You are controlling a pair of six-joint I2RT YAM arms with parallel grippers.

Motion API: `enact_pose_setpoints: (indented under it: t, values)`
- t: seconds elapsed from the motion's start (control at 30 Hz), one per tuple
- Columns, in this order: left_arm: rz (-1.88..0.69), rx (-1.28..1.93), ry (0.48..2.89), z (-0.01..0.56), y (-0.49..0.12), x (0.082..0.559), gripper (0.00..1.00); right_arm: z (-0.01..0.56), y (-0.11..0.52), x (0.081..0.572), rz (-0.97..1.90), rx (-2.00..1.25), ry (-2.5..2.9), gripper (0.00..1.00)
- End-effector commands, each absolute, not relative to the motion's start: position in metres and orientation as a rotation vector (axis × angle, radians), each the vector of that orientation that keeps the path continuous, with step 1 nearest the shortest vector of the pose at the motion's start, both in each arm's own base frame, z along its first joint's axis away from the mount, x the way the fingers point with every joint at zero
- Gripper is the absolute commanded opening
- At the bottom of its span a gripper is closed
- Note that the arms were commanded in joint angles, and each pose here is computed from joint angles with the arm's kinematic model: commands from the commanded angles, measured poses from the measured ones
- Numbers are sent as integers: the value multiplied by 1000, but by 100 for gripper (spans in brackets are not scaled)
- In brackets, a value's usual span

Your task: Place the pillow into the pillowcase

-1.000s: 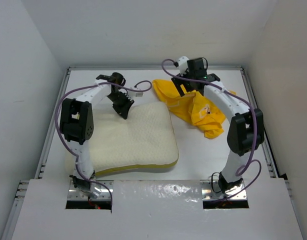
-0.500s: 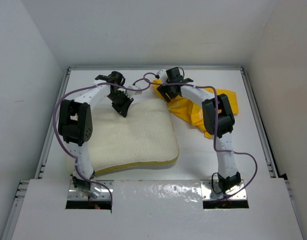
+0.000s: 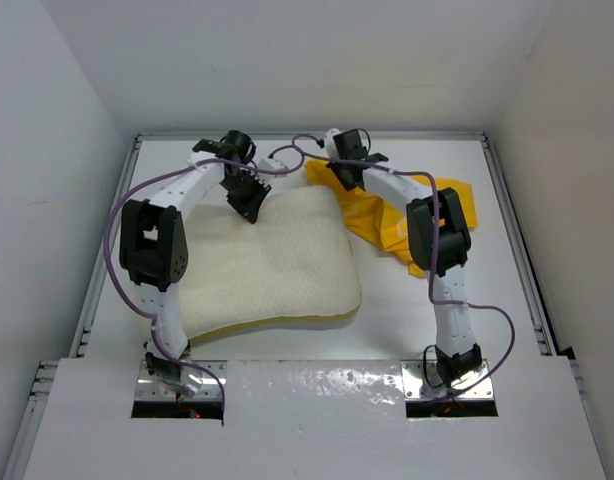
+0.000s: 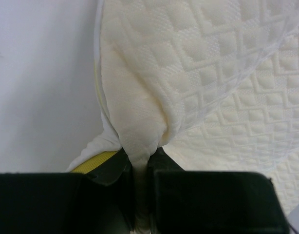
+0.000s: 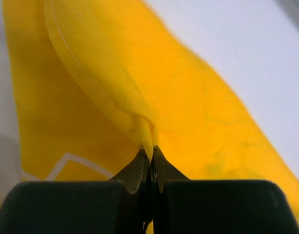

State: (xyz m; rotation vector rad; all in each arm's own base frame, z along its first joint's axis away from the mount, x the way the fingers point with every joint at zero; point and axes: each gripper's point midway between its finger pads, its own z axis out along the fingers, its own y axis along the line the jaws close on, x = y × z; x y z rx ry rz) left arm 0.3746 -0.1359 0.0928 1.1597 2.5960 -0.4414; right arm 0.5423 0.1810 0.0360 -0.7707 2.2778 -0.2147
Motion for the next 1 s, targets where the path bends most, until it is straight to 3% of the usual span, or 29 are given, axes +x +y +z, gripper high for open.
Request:
enact_pose_setpoints:
  t: [0.0, 0.27, 0.57, 0.87, 0.9, 0.93, 0.97]
  values:
    - [-330, 1030, 2453, 132, -162, 419, 0, 180, 190, 558, -181, -618, 2023, 0]
    - [-179, 753, 2419, 152, -173, 474, 0, 209, 206, 510, -144, -789, 1945, 0]
    - [-413, 607, 2389, 163, -218, 502, 0, 210, 228, 469, 4, -947, 1944, 0]
    - [-363, 286, 2311, 181, -191, 540, 0, 190, 211, 411, 36, -1173, 2036, 0]
    - [-380, 286, 2308, 177, -195, 541, 0, 190, 212, 412, 36, -1172, 2037, 4]
    - [-392, 290, 2324, 167, -199, 539, 0, 190, 212, 415, 32, -1160, 2035, 51]
    - [-413, 316, 2326, 162, -206, 537, 0, 190, 214, 419, 33, -1142, 2031, 79]
